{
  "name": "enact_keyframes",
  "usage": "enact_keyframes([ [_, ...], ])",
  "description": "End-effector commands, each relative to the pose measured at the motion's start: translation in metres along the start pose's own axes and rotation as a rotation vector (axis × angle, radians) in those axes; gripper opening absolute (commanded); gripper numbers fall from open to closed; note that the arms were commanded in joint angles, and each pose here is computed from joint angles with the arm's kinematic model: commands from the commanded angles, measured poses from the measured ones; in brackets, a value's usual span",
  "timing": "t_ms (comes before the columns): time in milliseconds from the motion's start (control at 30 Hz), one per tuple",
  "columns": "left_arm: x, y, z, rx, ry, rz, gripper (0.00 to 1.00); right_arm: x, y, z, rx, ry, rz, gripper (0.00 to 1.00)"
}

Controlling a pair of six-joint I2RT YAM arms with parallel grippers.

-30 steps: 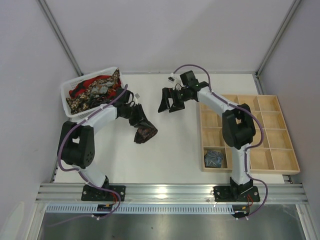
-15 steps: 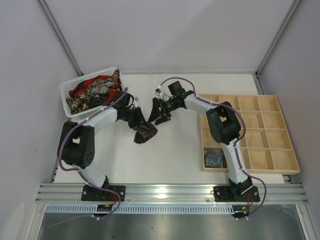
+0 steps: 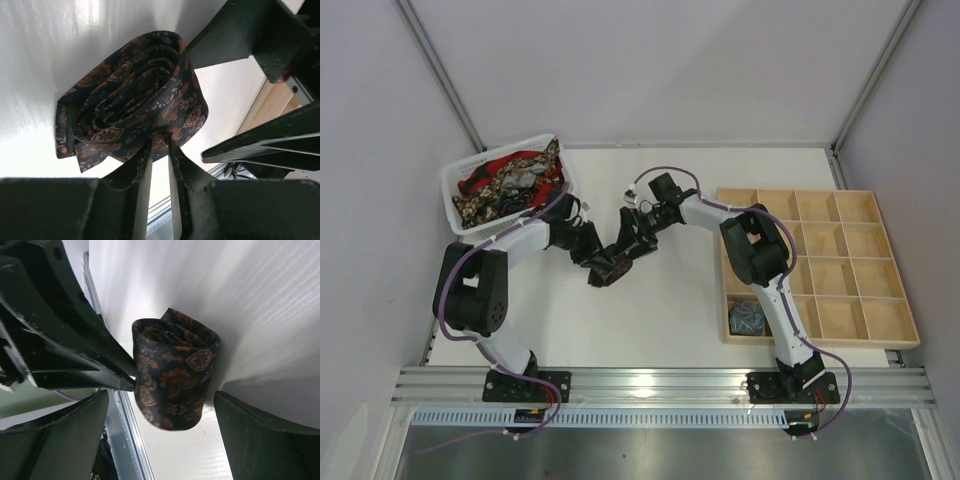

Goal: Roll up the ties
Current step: Place the rolled tie into the container

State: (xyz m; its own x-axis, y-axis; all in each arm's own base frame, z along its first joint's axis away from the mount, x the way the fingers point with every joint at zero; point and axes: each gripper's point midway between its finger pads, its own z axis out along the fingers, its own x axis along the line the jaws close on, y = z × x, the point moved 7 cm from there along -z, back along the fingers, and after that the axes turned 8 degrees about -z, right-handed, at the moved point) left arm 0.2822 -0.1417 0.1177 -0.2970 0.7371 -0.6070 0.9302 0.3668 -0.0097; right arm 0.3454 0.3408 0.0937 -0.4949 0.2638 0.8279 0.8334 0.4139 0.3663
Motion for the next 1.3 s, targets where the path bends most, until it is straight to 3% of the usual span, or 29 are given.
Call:
enact_keyframes([
  [0, 0.006, 0.003, -0.003, -0.031, -0.006, 0.023, 0.24, 0.005, 0.004, 0.010, 0.020, 0.035, -0.048, 0.93],
  [1000, 0.034, -0.004, -0.007, -0.038, -0.002, 0.000, 0.23, -0.010, -0.019, 0.060, 0.143, 0.039, 0.063, 0.79],
  [1200, 0.038, -0.006, -0.006, -0.033, -0.003, -0.001, 0.23, -0.014, -0.024, 0.073, 0.167, 0.013, 0.089, 0.69],
  [1267, 0.040, -0.008, -0.006, -0.028, 0.000, -0.001, 0.23, -0.018, -0.024, 0.075, 0.165, -0.006, 0.102, 0.58],
])
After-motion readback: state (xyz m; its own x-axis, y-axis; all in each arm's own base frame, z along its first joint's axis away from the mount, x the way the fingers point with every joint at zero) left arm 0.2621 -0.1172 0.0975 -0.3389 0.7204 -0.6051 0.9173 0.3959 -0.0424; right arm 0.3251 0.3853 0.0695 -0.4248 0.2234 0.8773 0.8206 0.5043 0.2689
